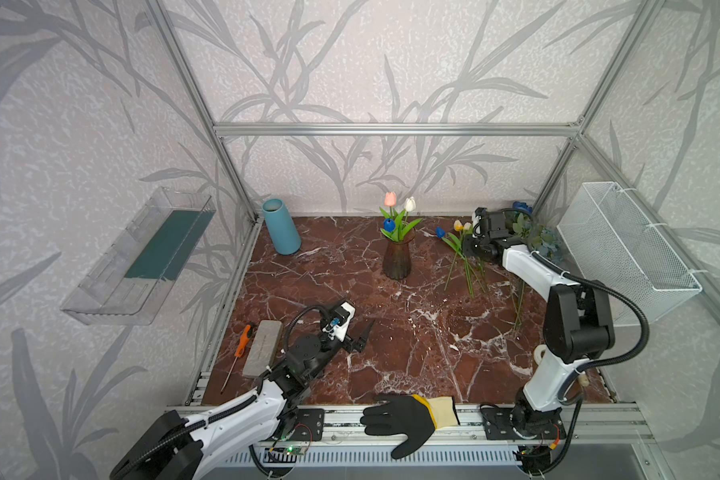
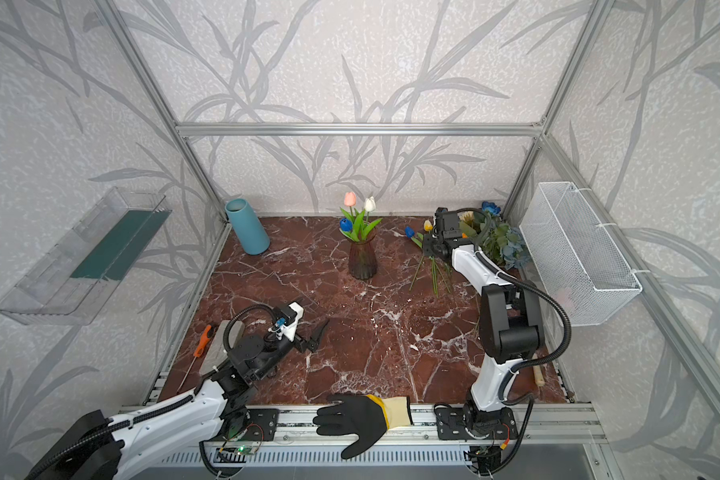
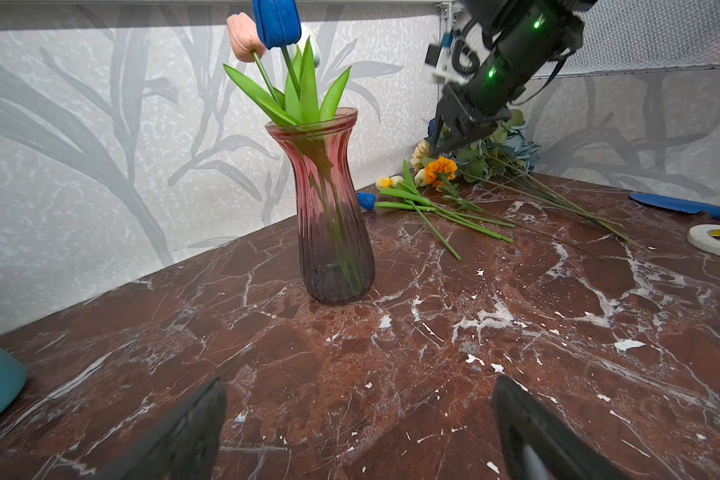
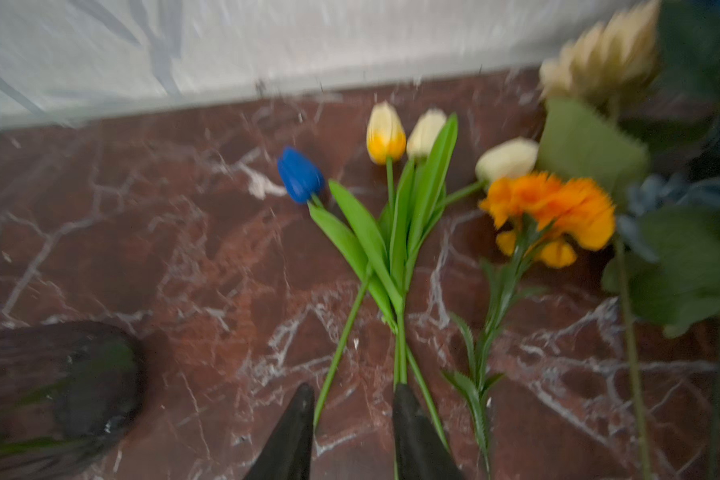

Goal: Arrange the flowers into the vase
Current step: 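Move the right gripper back to the flower pile over the yellow tulip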

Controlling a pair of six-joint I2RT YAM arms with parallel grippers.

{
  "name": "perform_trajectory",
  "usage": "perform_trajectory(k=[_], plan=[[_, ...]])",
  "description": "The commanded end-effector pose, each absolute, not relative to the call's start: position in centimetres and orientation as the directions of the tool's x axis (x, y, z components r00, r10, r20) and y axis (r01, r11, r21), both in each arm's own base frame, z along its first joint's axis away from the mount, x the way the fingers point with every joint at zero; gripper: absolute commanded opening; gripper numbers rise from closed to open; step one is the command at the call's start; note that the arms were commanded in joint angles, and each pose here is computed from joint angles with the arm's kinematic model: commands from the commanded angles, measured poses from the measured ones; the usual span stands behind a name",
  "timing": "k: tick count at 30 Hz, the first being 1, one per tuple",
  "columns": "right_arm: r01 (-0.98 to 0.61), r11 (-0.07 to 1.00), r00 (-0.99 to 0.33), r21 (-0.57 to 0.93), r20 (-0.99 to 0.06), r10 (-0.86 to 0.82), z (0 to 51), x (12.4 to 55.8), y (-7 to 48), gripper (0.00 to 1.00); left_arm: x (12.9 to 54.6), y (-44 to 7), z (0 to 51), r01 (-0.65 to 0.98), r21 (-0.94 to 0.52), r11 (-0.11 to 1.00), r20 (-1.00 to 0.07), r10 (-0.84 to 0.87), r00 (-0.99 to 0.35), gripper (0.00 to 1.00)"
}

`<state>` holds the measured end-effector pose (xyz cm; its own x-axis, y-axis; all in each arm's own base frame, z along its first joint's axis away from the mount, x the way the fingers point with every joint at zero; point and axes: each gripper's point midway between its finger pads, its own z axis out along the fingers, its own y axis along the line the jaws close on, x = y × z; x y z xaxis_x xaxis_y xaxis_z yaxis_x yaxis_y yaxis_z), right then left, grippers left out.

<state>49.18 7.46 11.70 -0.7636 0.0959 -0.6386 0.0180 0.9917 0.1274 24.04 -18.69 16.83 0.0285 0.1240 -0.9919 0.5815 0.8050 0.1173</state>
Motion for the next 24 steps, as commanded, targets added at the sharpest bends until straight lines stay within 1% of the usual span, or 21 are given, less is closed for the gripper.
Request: perform_trajectory(k=[1,6,8,11,18,21,24], plan=[[0.045,0.994,-0.837,0.096,-0.539,0.09,9.9,48.0,7.4,0.34,24.2,-19.3,18.7,0.588,0.116,0.8,-0.993,0.094,0.068,0.99],[0.043,0.995,-0.868,0.094,-0.49,0.084,8.0,49.1,7.8,0.33,24.3,-19.3,18.7,0.589,0.117,0.799,-0.993,0.097,0.065,0.99],[0.045,0.992,-0.883,0.119,-0.46,0.095,7.3,49.4,8.3,0.33,24.2,-19.3,18.7,0.59,0.118,0.799,-0.993,0.099,0.065,0.99],[0.046,0.985,-0.888,0.167,-0.445,0.117,6.4,49.9,9.2,0.34,24.3,-19.3,18.7,0.588,0.119,0.8,-0.993,0.101,0.063,0.99],[0.1,0.983,-0.902,0.156,-0.402,0.156,4.3,50.5,8.9,0.35,24.3,-19.3,18.6,0.588,0.122,0.8,-0.992,0.106,0.062,0.99],[0.103,0.98,-0.903,0.171,-0.398,0.164,3.6,50.8,9.2,0.33,24.3,-19.3,18.6,0.588,0.122,0.8,-0.992,0.106,0.061,0.99],[0.106,0.979,-0.91,0.175,-0.379,0.166,2.8,50.9,9.4,0.28,24.3,-19.3,18.5,0.588,0.124,0.799,-0.992,0.11,0.06,0.99]])
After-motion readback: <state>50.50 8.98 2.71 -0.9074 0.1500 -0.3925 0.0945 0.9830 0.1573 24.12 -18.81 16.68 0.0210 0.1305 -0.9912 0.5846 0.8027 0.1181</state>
